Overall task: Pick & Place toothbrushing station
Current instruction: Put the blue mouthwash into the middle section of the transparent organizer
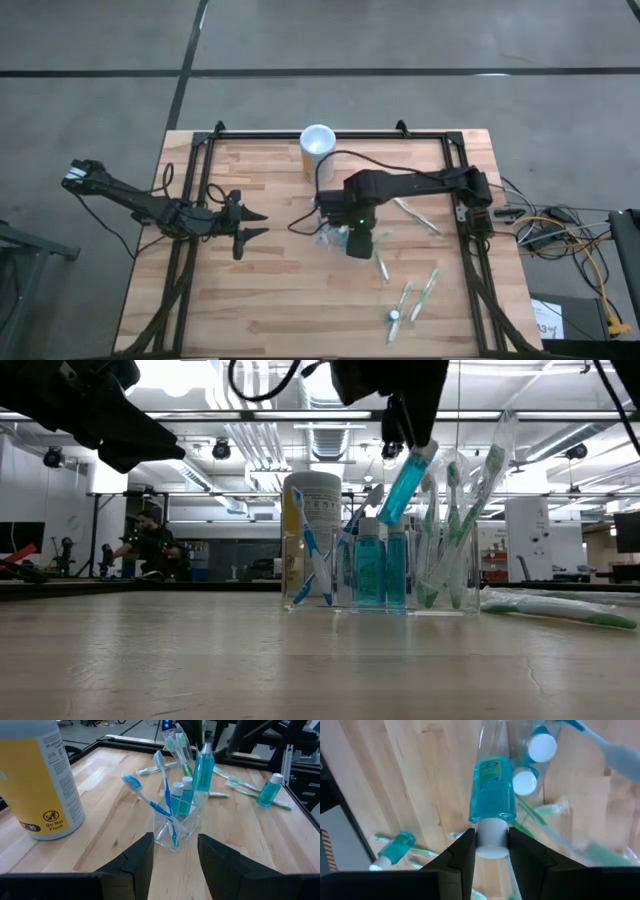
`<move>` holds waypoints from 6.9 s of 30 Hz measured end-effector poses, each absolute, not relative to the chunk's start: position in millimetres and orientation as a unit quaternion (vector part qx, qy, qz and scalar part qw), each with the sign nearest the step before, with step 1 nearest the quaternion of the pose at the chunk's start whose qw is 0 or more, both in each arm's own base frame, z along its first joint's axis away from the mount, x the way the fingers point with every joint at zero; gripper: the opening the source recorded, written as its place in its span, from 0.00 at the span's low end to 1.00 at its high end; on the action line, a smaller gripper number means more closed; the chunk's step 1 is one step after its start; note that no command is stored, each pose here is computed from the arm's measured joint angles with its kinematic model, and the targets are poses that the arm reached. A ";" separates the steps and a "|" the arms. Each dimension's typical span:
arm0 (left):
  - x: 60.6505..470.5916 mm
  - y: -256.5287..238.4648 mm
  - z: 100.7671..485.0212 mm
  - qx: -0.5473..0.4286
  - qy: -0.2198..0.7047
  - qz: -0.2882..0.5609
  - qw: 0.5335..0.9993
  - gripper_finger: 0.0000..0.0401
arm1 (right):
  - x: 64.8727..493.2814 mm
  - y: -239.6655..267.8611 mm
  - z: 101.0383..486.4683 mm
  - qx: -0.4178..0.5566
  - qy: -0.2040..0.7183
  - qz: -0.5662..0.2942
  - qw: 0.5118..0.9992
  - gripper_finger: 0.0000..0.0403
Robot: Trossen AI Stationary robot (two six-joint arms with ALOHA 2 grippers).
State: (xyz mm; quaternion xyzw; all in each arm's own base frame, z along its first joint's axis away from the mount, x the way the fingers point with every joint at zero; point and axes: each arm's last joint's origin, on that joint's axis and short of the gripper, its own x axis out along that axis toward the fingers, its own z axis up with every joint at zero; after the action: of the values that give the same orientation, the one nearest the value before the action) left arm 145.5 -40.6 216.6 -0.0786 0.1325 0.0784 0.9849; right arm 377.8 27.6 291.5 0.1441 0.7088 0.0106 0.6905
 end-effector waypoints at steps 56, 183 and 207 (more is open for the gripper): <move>145.5 -40.6 216.6 -0.079 0.132 0.078 0.985 0.39 | 346.1 37.8 349.1 0.084 0.635 -0.049 0.767 0.43; 144.6 -40.2 212.9 -0.070 0.151 0.081 0.983 0.39 | 185.2 161.1 207.9 -0.016 0.158 0.060 0.985 0.25; 144.6 -40.3 212.9 -0.070 0.151 0.081 0.983 0.39 | 263.2 86.7 220.3 -0.044 0.217 0.005 0.975 0.25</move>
State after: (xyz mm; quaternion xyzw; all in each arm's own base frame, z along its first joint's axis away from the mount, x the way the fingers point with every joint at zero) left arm 144.6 -40.3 212.9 -0.0700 0.1508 0.0809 0.9828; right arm 263.2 86.7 220.3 -0.0438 0.2168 0.0049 0.9752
